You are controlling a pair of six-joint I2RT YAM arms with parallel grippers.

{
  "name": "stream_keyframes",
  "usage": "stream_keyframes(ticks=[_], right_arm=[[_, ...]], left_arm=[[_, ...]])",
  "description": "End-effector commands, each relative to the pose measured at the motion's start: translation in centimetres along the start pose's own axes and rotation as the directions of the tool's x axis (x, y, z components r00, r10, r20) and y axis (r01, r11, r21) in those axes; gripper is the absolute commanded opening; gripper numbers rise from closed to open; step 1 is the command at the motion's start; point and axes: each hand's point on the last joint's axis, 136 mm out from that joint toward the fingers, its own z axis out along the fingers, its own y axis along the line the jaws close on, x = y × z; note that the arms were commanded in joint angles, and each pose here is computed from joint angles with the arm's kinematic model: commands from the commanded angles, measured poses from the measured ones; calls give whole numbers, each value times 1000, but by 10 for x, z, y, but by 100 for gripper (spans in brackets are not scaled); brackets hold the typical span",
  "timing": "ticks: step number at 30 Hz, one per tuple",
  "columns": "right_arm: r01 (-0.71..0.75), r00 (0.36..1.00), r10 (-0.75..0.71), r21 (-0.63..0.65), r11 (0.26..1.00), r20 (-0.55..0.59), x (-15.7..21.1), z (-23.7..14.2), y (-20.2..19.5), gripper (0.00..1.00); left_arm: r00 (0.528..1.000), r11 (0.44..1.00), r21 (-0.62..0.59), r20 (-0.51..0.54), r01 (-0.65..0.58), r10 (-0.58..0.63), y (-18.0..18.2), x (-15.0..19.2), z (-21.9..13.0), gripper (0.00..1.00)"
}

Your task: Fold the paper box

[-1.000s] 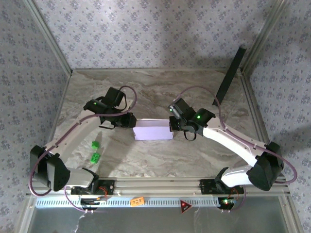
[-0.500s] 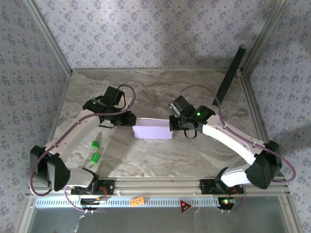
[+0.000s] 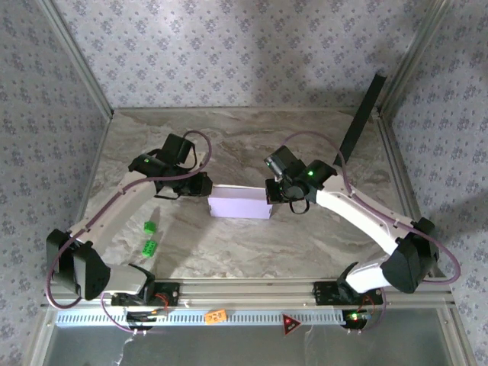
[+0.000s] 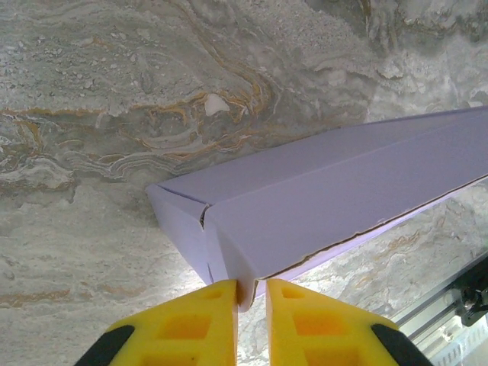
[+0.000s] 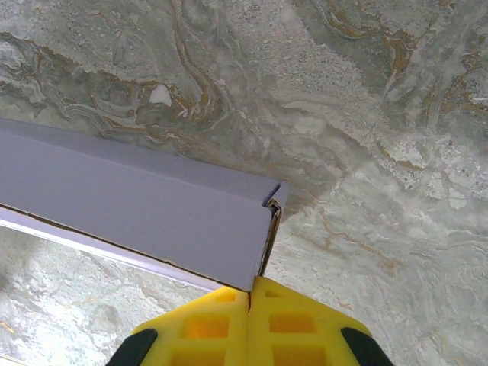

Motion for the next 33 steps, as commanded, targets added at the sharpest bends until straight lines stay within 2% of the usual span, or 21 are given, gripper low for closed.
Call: stream_keyframes(ticks=[1, 4, 10, 18, 22, 33], right_arm=[[24, 999, -26, -51, 998, -39, 2, -4, 12, 0], [23, 998, -26, -53, 998, -50, 2, -5, 12, 0], [21, 998, -24, -56, 998, -64, 3, -4, 12, 0], [20, 998, -24, -58, 998, -65, 3, -3, 13, 0], [23, 997, -27, -64, 998, -72, 1, -5, 14, 0], [32, 996, -36, -62, 998, -79, -2, -4, 15, 0]], left_arm=[[998, 997, 73, 51, -28, 24, -21, -15, -13, 16], [999, 997, 71, 41, -23, 20, -20, -14, -12, 15], [999, 997, 75, 42, 3, -6, -20, -14, -11, 5], [999, 995, 95, 31, 23, -26, -22, -14, -7, 5], [997, 993, 94, 17, 73, -75, -20, -14, -3, 6], [993, 983, 150, 30, 110, -116, -31, -18, -11, 1]])
